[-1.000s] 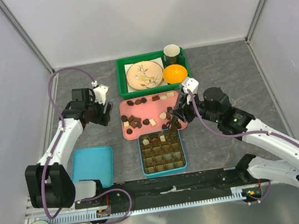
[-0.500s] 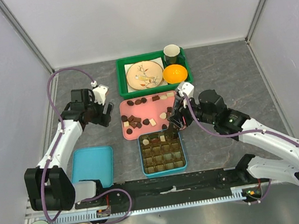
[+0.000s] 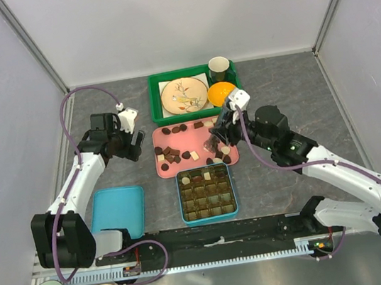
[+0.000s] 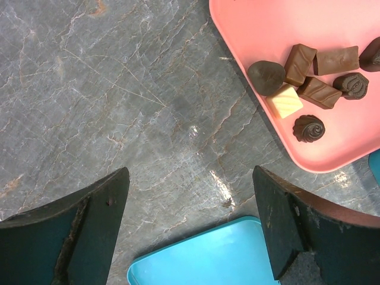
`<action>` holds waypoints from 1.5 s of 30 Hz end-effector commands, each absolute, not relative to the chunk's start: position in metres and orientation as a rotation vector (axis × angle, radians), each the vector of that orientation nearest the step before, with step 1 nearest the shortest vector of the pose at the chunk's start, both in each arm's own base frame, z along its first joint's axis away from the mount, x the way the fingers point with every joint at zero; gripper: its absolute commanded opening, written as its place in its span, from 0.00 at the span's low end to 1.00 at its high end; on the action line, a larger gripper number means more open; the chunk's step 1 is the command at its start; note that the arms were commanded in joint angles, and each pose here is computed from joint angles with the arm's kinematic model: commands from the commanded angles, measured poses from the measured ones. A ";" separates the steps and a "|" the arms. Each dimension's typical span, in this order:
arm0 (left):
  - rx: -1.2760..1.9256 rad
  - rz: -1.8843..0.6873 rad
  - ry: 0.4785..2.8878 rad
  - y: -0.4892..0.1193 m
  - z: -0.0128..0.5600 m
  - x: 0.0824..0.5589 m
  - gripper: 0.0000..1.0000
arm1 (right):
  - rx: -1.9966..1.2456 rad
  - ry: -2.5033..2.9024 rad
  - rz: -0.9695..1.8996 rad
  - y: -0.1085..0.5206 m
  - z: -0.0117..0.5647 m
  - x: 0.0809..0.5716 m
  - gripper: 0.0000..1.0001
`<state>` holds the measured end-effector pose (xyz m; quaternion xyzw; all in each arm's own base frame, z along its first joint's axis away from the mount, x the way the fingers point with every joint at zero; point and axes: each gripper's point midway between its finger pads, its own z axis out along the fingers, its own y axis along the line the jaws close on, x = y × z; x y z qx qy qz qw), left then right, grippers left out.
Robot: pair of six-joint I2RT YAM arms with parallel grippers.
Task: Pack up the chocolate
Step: Place the fake chocolate in the packing box, then pick up the fake chocolate from the plate.
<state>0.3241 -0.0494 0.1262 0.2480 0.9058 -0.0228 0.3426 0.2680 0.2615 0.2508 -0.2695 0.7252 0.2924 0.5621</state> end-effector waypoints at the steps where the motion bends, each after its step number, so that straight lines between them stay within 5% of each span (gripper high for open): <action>1: 0.663 -0.056 2.321 -0.048 0.134 0.323 0.91 | -0.575 1.532 0.660 0.278 0.303 0.301 0.35; 19: 0.670 -0.036 2.311 -0.046 0.138 0.326 0.91 | -0.497 1.541 0.420 0.301 0.240 0.407 0.36; 30: 0.680 -0.027 2.315 -0.045 0.136 0.326 0.91 | -0.477 1.588 0.389 0.303 0.211 0.429 0.51; 45: 0.685 -0.011 2.302 -0.043 0.141 0.327 0.91 | -0.499 1.617 0.380 0.311 0.191 0.444 0.52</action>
